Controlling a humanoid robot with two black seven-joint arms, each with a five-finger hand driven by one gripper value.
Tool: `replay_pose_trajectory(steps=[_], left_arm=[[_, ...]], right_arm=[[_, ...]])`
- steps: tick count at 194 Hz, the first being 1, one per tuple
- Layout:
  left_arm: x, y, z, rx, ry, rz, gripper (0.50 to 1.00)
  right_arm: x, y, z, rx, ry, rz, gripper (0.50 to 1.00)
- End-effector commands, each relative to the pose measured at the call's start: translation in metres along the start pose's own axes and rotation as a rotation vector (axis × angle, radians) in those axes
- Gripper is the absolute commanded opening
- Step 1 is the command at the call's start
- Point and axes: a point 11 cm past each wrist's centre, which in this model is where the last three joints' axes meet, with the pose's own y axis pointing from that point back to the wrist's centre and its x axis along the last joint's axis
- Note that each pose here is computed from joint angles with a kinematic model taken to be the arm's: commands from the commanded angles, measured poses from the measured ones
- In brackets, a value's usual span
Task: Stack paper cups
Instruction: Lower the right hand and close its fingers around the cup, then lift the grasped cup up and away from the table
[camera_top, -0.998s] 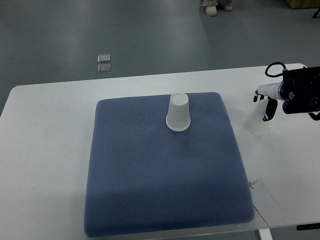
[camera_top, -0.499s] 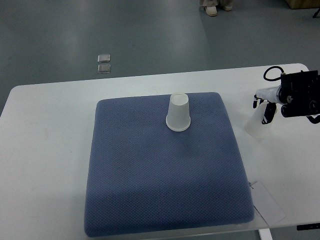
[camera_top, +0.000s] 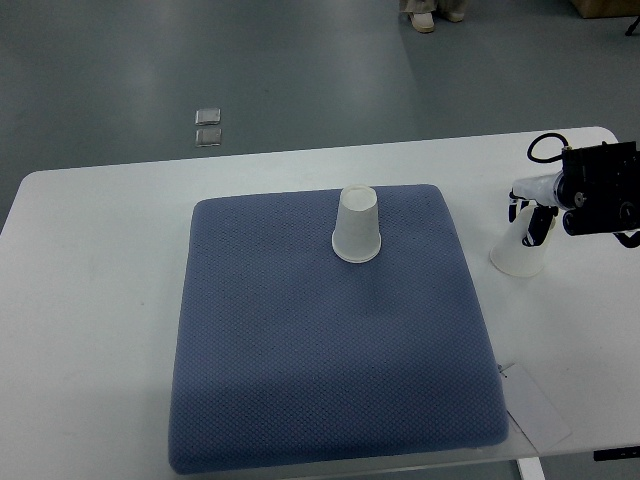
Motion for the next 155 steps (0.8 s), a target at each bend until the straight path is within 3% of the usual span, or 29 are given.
replay_pose_trajectory(steps=[1, 77, 155], left_arm=[[0.0, 0.0, 0.0, 0.0, 0.001, 0.0, 1.0], [0.0, 0.0, 0.0, 0.0, -0.001, 0.0, 1.0], [0.0, 0.0, 0.0, 0.0, 0.001, 0.0, 1.0]], right_arm=[[0.004, 0.002, 0.004, -0.005, -0.008, 0.004, 0.607], [0.074, 0.054, 0.018, -0.001, -0.02, 0.077, 0.611], [0.169, 0.169, 0.018, 0.03, 0.006, 0.185, 0.613]])
